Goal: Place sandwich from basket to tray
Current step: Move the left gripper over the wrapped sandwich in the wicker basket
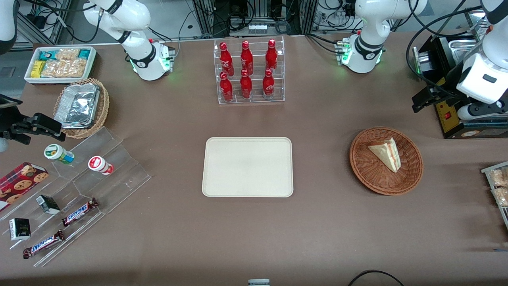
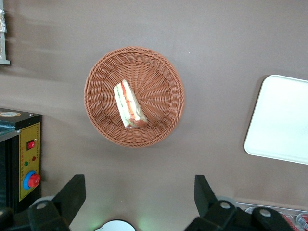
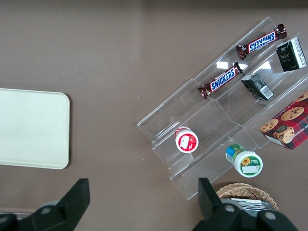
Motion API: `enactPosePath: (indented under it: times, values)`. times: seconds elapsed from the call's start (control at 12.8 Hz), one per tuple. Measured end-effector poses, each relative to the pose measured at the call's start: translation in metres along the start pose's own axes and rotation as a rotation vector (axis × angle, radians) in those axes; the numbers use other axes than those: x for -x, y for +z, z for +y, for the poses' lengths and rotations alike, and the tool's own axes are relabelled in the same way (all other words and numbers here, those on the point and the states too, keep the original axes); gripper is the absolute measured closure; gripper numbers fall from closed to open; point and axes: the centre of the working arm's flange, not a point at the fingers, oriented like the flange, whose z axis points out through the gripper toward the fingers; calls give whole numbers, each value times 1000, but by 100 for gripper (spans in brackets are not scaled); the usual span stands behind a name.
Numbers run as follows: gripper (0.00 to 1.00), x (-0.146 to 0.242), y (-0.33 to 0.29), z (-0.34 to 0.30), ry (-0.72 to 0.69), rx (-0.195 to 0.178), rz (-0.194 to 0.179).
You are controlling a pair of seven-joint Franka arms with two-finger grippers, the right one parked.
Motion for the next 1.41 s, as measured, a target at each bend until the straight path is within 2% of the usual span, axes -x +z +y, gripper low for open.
enactPosePath:
  times: [0.31,0.55,0.7,0.86,1.1,1.41]
  values:
    - [0,-4,8,-2,17,-10,-26]
    - [0,-33,55,-13,-34,-60,-104]
    - [0,-55,94,-26,-106,-71,-151]
    - [0,-69,131,-45,-216,-64,-137]
    - [0,-67,194,-42,-421,-56,-80]
    - [0,-34,261,-50,-486,-33,-20]
